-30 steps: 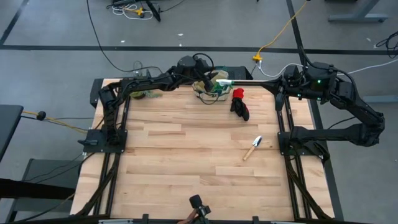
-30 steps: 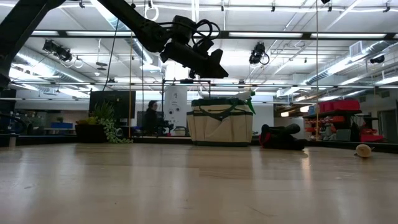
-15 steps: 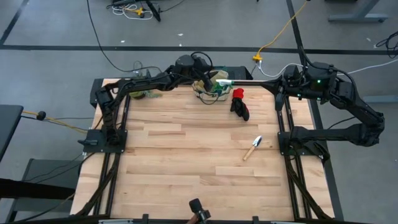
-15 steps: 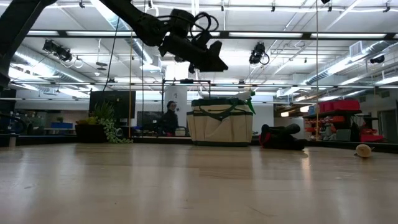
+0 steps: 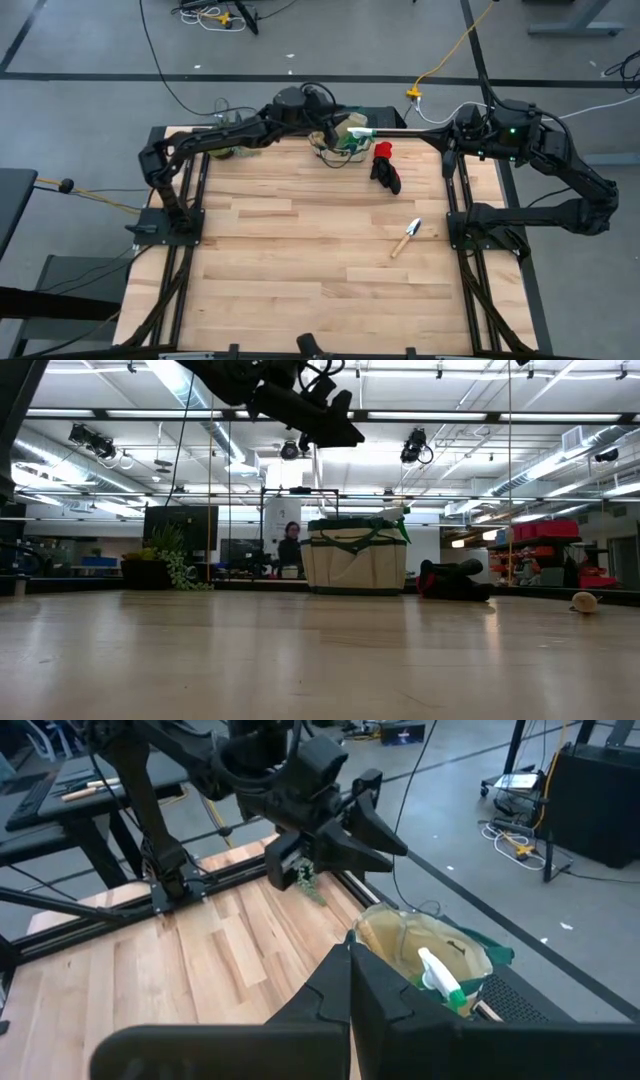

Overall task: Pick & Place Garden tools in Gardening bag
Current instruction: Put the brown trowel into the white gardening bag

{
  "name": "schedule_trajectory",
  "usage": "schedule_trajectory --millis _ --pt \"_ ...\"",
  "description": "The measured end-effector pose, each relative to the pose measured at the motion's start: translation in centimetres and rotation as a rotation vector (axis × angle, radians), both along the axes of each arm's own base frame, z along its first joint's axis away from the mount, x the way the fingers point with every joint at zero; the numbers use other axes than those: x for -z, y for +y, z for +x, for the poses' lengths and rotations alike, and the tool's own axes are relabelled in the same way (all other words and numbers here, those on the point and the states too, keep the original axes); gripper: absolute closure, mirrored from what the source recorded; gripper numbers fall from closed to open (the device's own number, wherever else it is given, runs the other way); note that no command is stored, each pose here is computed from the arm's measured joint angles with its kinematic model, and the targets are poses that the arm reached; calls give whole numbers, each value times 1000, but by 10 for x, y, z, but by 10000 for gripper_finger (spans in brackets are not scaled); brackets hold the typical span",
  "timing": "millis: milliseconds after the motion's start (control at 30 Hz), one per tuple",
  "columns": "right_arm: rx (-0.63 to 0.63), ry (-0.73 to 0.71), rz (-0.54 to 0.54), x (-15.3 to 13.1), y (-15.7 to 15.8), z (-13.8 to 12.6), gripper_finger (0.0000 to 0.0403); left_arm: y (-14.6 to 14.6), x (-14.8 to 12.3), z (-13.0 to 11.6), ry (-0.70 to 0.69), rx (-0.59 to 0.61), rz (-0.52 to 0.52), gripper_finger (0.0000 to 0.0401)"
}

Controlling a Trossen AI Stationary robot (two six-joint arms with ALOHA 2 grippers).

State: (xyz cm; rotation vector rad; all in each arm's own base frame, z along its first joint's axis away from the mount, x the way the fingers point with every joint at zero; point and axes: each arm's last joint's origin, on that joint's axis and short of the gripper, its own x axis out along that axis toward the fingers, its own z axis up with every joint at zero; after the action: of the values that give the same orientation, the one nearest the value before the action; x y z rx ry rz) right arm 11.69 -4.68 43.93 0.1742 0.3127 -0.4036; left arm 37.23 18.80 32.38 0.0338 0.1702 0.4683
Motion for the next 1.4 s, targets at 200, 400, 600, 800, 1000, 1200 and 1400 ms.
schedule_trajectory --millis 200,400,600,800,1000,1200,1400 --pt "0 -16 -6 -1 -1 3 401 -5 -2 -10 86 -18 -51 261" --pt "2 -6 4 0 -3 7 401 -19 -21 -23 93 2 -50 262" --pt "2 3 10 1 -4 9 401 -39 -41 -38 95 34 -49 262" --pt "8 -1 28 1 -4 10 401 -65 -57 -53 127 84 -61 262" --pt "8 -2 30 1 -4 10 401 -92 -77 -70 105 144 -48 262" --pt "8 -3 31 1 -4 10 401 -107 -94 -87 60 176 -29 262" --pt "8 -2 32 2 -4 10 401 -112 -99 -95 65 171 -27 262"
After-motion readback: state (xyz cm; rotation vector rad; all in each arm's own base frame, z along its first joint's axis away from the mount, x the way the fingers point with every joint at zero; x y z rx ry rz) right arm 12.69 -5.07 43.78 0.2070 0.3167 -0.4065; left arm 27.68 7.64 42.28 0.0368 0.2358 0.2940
